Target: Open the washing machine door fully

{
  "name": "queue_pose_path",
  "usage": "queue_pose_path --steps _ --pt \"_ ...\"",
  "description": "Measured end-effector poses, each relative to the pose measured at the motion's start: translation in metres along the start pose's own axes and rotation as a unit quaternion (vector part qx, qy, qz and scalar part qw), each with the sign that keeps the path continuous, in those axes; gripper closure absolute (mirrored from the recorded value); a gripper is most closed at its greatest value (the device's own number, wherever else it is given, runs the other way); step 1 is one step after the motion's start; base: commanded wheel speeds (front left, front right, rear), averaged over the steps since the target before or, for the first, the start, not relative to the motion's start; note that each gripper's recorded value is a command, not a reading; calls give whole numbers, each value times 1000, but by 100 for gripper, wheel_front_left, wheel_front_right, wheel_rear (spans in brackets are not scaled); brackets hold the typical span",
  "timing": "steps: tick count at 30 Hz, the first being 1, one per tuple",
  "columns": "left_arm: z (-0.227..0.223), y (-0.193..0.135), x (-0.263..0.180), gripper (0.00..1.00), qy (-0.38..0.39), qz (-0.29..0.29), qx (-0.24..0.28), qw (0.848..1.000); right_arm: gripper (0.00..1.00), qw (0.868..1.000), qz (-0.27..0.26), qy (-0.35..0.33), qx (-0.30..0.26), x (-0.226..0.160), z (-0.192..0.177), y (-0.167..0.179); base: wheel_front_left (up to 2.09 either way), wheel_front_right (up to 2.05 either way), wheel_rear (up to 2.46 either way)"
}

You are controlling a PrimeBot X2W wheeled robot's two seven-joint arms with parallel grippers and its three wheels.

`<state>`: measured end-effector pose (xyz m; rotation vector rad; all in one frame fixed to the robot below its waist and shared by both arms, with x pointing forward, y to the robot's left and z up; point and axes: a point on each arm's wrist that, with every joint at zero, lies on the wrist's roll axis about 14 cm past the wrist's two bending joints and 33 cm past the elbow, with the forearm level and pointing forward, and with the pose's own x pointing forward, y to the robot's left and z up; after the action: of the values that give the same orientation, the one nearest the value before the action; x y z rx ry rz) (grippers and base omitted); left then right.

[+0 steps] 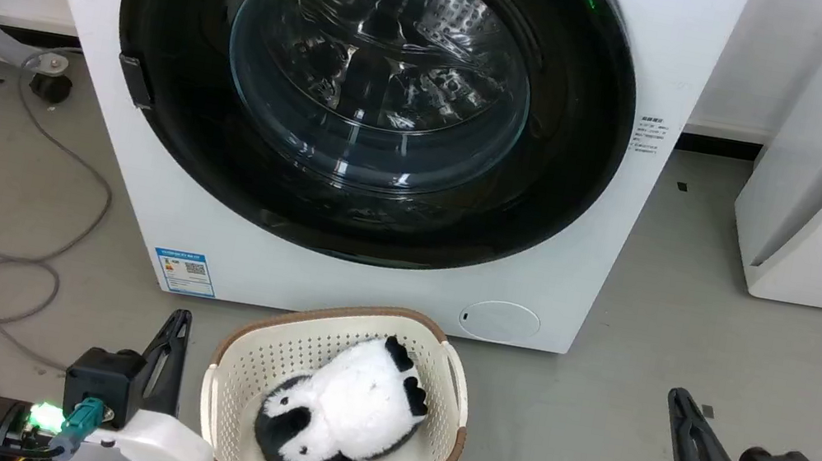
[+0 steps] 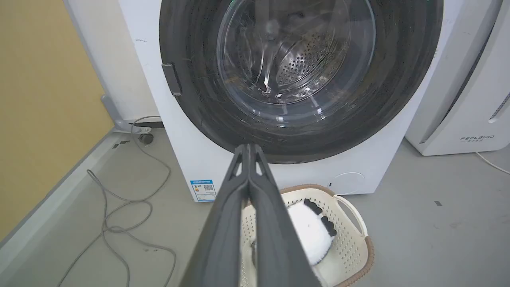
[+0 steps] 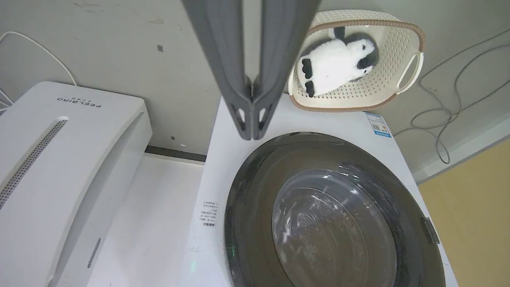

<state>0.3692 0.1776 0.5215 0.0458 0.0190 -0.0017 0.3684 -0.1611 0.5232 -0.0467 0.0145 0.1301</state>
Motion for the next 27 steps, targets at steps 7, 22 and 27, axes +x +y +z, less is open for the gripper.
queue_pose_path --steps 7,22,27 --pt "0 0 0 100 0 0 0 1000 100 1000 0 0 0 0 0 0 0 0 0" --pt "0 0 0 100 0 0 0 1000 100 1000 0 0 0 0 0 0 0 0 0" --pt "0 0 0 100 0 0 0 1000 100 1000 0 0 0 0 0 0 0 0 0"
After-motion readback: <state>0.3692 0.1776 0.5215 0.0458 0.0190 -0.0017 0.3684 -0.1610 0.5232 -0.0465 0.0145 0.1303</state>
